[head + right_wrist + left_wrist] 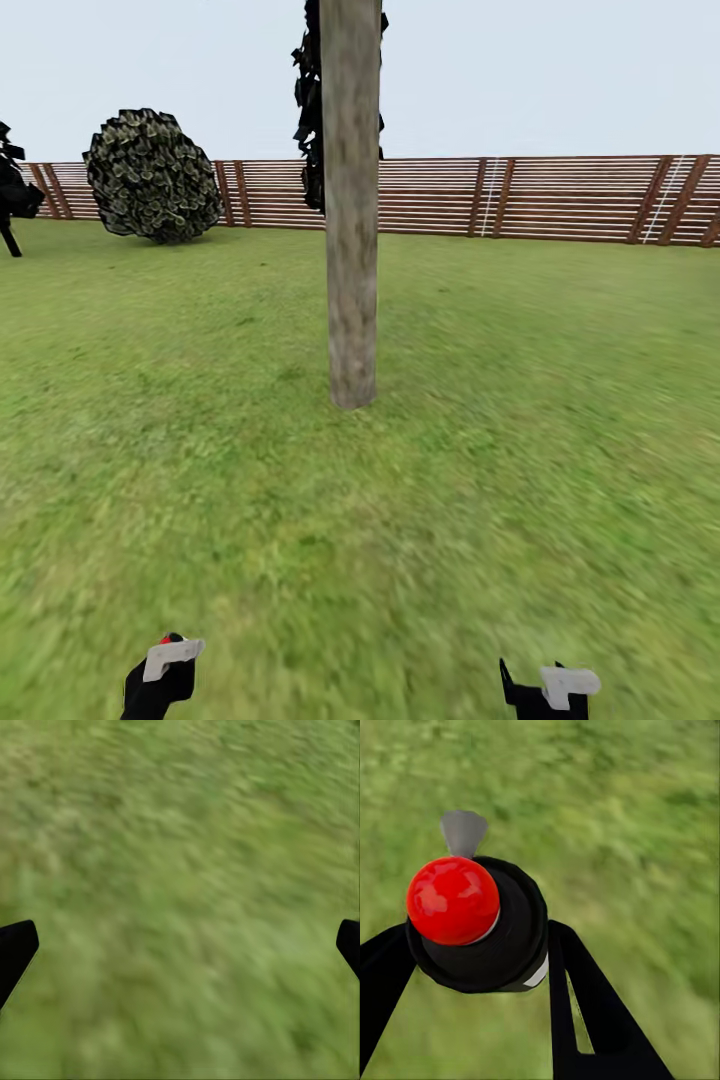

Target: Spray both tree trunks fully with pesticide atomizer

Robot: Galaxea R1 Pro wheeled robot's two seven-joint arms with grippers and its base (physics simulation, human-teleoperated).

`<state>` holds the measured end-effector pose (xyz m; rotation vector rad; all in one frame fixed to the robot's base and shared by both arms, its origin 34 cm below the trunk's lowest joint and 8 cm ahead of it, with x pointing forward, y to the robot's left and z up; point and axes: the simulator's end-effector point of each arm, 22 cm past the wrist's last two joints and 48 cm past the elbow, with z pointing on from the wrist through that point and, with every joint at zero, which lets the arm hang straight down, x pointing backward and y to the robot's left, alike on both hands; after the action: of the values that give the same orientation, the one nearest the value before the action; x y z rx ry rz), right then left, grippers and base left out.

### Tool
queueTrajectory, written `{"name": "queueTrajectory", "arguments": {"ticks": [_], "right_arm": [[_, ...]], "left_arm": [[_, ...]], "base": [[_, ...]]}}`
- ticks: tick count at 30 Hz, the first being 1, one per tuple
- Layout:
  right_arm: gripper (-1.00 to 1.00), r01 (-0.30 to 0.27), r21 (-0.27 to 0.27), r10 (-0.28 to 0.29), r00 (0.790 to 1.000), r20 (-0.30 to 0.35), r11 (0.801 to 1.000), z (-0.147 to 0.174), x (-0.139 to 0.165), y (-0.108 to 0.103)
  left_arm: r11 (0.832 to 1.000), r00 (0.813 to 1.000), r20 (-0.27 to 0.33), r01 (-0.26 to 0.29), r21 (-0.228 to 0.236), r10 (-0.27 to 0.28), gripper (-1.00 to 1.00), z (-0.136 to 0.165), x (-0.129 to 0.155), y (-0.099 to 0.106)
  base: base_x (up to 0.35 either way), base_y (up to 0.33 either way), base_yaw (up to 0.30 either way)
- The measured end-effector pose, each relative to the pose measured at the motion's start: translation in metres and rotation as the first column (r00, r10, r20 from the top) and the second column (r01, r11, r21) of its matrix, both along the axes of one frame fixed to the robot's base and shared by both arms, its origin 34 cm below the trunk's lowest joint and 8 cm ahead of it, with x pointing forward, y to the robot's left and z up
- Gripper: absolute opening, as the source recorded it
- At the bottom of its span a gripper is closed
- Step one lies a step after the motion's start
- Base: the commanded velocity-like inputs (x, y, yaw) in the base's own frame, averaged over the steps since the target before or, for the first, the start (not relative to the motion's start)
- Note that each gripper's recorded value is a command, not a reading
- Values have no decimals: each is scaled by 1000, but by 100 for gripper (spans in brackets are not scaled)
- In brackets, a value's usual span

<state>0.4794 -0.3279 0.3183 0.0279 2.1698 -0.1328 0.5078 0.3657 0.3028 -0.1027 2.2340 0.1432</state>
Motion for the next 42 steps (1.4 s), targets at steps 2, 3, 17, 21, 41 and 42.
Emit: {"name": "queueTrajectory", "arguments": {"ticks": [2, 3, 17, 21, 41, 42], "right_arm": [[100, 0, 0, 0, 1000, 0, 1000, 0, 0, 0], [100, 0, 0, 0, 1000, 0, 1000, 0, 0, 0], [100, 0, 0, 0, 1000, 0, 1000, 0, 0, 0], [100, -1, 0, 1, 1000, 2, 1000, 1, 1, 0], [100, 4, 0, -4, 1000, -3, 1000, -1, -2, 0], [100, 4, 1, -4, 1000, -12, 1000, -3, -5, 0]], "left_arm": [[1000, 1000, 0, 0, 0, 0, -100, 0, 0, 0], [1000, 1000, 0, 0, 0, 0, -100, 0, 0, 0], [1000, 1000, 1, 0, 0, 0, -100, 0, 0, 0], [1000, 1000, 2, 0, 0, 0, -100, 1, 1, 0], [1000, 1000, 7, -6, 2, 6, -100, 3, 1, 4], [1000, 1000, 7, -6, 2, 6, -100, 3, 1, 4]], "base": [[340, 0, 0], [340, 0, 0], [340, 0, 0], [340, 0, 0], [340, 0, 0], [340, 0, 0]]}}
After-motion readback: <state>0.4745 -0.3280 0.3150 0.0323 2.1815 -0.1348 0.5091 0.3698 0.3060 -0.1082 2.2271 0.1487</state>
